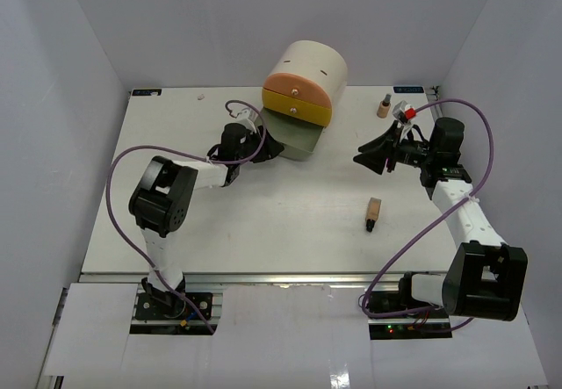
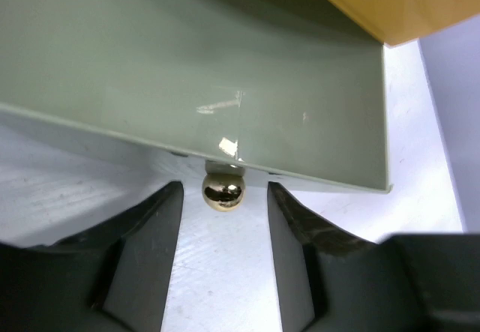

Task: Organize the makeup

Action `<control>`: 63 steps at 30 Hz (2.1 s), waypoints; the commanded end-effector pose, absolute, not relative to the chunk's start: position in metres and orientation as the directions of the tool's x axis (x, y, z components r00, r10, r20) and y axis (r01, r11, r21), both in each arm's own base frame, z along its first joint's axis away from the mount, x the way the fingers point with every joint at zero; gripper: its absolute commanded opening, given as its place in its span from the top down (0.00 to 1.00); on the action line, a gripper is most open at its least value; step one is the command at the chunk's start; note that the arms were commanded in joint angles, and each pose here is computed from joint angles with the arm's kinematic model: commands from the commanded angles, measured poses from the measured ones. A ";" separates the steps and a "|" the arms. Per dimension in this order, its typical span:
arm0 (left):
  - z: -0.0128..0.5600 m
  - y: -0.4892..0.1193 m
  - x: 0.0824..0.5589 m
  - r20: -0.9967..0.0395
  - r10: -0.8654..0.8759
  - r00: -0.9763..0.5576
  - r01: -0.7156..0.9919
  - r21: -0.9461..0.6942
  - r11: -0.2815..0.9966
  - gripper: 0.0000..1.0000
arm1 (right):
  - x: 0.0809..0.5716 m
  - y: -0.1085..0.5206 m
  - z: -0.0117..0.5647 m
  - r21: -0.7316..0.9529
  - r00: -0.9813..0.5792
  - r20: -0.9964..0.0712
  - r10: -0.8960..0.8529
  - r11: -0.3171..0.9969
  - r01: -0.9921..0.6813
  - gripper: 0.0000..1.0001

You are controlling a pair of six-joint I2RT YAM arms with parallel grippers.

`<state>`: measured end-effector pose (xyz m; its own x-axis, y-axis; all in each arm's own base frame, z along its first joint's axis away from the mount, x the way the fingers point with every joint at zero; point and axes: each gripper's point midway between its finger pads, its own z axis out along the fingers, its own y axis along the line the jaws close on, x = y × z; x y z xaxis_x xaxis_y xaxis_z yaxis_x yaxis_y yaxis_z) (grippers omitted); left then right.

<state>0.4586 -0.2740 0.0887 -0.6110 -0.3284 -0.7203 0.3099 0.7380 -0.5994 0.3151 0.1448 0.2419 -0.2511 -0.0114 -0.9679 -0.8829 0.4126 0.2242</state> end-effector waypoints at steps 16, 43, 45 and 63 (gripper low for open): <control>0.256 -0.202 0.368 -0.882 -0.340 -0.325 0.436 -0.459 0.774 0.02 | 0.264 0.125 0.162 -0.360 0.313 -0.783 -0.538 -0.020 -0.933 0.14; 0.285 -0.144 0.276 -0.961 -0.242 -0.136 0.457 -0.278 0.845 0.02 | 0.265 0.077 0.036 -0.042 0.845 -0.219 -0.488 -0.860 -0.508 0.12; 0.285 -0.145 0.276 -0.960 -0.243 -0.138 0.459 -0.279 0.843 0.02 | 0.270 0.075 0.030 -0.041 0.850 -0.196 -0.489 -0.862 -0.505 0.14; 0.287 -0.143 0.275 -0.958 -0.255 -0.132 0.454 -0.287 0.844 0.02 | 0.287 0.111 0.040 -0.214 0.775 -0.276 -0.568 -0.750 -0.626 0.73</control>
